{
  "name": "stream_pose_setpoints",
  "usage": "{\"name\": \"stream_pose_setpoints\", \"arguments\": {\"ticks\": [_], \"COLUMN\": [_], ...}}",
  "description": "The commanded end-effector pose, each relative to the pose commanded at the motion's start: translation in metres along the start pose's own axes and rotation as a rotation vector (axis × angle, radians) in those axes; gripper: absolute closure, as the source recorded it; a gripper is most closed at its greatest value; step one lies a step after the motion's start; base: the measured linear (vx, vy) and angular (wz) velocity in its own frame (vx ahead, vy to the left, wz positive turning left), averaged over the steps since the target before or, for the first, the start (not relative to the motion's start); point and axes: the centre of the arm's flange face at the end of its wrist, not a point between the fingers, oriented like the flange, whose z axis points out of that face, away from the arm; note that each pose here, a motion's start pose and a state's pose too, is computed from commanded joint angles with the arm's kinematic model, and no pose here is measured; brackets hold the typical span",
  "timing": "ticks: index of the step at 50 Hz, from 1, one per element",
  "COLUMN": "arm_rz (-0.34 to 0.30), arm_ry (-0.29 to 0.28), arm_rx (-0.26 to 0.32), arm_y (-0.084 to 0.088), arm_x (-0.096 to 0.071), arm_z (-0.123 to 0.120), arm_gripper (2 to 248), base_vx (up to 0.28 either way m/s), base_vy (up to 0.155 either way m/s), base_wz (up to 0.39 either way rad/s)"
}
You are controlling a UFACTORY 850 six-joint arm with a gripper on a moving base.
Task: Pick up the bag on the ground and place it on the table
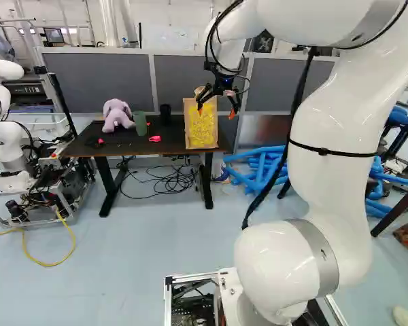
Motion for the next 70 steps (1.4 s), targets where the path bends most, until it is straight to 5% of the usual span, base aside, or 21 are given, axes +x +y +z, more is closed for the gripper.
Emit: {"name": "stream_pose_setpoints", "arguments": {"ticks": [25,70], "arm_rz": [-0.018,-0.069], "arm_ry": [0.175,0.536], "arm_rx": [-0.002,-0.003], "arm_y": [0.012,0.036], "arm_x": [-0.044,-0.161], "arm_z": [0.033,0.088], "arm_gripper": [3,3], "base_vx": [0.000,0.000], "base_vy": [0.000,0.000], "base_wz": [0.000,0.000]}}
